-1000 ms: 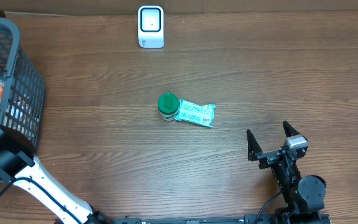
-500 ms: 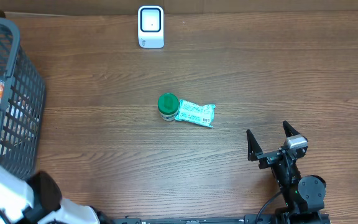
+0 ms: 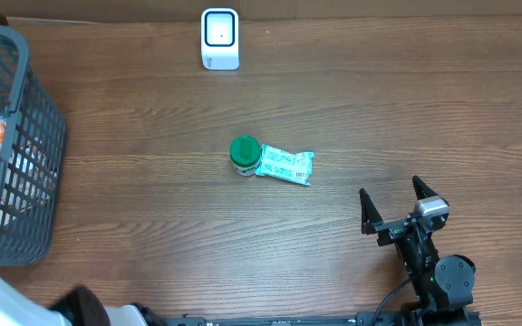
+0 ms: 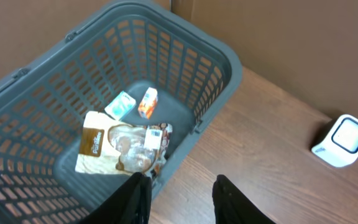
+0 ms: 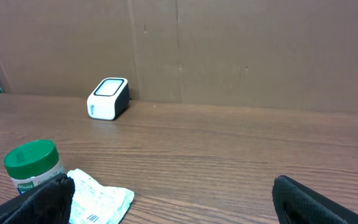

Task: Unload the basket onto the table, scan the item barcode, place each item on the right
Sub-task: 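Reach the left gripper into the basket and grasp the orange box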

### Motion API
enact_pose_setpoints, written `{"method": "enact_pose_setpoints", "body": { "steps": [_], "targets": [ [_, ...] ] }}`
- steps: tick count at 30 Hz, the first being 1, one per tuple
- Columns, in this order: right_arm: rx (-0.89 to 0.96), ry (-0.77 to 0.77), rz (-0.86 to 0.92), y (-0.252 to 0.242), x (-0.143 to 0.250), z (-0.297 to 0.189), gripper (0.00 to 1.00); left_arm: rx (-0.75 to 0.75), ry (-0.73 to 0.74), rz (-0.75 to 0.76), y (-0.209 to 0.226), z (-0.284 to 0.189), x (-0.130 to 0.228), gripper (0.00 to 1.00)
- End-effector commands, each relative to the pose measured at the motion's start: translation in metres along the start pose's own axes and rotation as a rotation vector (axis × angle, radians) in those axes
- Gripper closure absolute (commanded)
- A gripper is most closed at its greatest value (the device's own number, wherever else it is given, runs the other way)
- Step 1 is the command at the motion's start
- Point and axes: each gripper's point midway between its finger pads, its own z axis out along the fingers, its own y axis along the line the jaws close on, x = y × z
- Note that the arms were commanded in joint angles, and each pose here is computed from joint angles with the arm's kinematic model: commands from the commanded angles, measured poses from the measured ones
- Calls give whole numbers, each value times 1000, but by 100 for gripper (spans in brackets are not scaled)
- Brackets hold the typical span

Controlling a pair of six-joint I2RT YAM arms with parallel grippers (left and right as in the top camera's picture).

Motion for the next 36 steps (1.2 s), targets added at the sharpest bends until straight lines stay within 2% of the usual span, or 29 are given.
{"method": "enact_pose_setpoints", "body": {
  "steps": [1, 6, 9, 10, 12, 13, 15, 19, 25, 36],
  "targets": [
    [-3, -2, -1, 0, 2, 0, 0, -8, -12, -4, 2, -5, 15, 65],
    [-3, -2, -1, 0, 2, 0, 0, -4, -56, 1, 6, 12, 43, 64],
    [-3, -2, -1, 0, 2, 0, 0, 7, -131, 18, 7, 25, 59, 57],
    [-3, -1, -1, 0, 2, 0, 0, 9, -153, 24, 8, 29, 62, 52],
    [-3, -2, -1, 0, 2, 0, 0, 13, -206, 43, 8, 38, 62, 26],
    [-3, -2, -1, 0, 2, 0, 0, 15, -227, 44, 8, 42, 60, 18],
    [-3, -2, -1, 0, 2, 0, 0, 14, -253, 63, 8, 53, 52, 12],
    [-3, -2, -1, 0, 2, 0, 0, 0, -251, 114, 10, 80, 27, 8],
    [-3, -2, -1, 0, 2, 0, 0, -47, -169, 70, 38, 136, 5, 4],
    [-3, -2, -1, 0, 2, 0, 0, -81, 21, 75, 70, 255, 38, 0]
  ]
}}
